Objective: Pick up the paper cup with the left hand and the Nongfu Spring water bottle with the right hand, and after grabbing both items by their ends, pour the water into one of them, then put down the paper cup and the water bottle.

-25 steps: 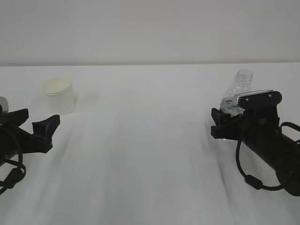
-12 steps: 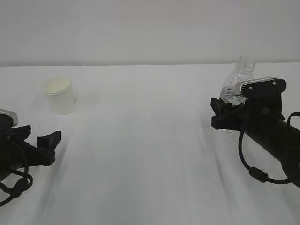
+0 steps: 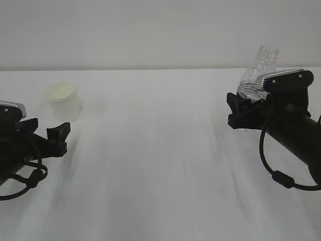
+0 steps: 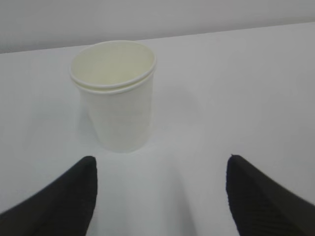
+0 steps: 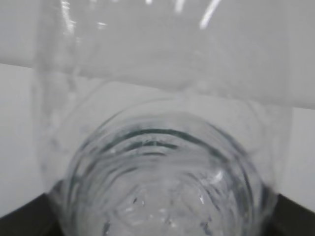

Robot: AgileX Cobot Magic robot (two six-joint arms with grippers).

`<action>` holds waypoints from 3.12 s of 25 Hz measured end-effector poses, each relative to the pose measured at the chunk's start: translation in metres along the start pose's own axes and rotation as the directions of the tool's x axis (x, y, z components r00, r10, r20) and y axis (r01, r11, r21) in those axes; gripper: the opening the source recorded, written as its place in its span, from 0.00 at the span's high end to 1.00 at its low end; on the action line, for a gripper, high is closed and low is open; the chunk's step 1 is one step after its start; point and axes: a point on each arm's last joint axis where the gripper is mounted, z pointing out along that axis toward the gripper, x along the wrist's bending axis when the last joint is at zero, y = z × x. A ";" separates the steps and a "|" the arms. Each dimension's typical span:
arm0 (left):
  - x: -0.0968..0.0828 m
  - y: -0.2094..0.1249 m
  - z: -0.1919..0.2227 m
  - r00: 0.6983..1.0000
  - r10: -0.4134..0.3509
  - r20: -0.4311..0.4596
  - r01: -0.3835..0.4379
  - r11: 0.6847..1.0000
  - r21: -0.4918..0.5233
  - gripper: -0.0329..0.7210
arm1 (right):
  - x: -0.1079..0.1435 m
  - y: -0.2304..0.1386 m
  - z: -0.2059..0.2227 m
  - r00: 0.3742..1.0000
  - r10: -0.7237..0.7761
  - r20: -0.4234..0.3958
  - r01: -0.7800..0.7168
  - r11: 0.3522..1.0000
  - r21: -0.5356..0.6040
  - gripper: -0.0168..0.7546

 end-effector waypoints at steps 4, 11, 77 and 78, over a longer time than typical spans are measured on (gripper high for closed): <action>0.001 -0.005 0.016 1.000 0.001 -0.004 -0.001 1.000 0.003 0.18 | 0.000 0.001 -0.001 1.000 -0.005 -0.001 0.005 1.000 0.014 0.33; 0.013 -0.017 0.033 1.000 -0.013 -0.025 0.014 0.999 0.030 0.18 | 0.000 -0.001 -0.001 1.000 -0.008 -0.004 0.008 1.000 0.027 0.33; 0.053 -0.015 0.141 0.997 -0.022 0.070 0.028 0.996 -0.088 0.26 | 0.004 -0.003 -0.002 0.998 -0.056 -0.042 0.058 0.997 0.042 0.34; 0.053 -0.015 0.141 0.997 -0.032 0.071 0.038 0.996 -0.086 0.28 | 0.004 -0.003 -0.002 0.998 -0.056 -0.042 0.058 0.997 0.042 0.34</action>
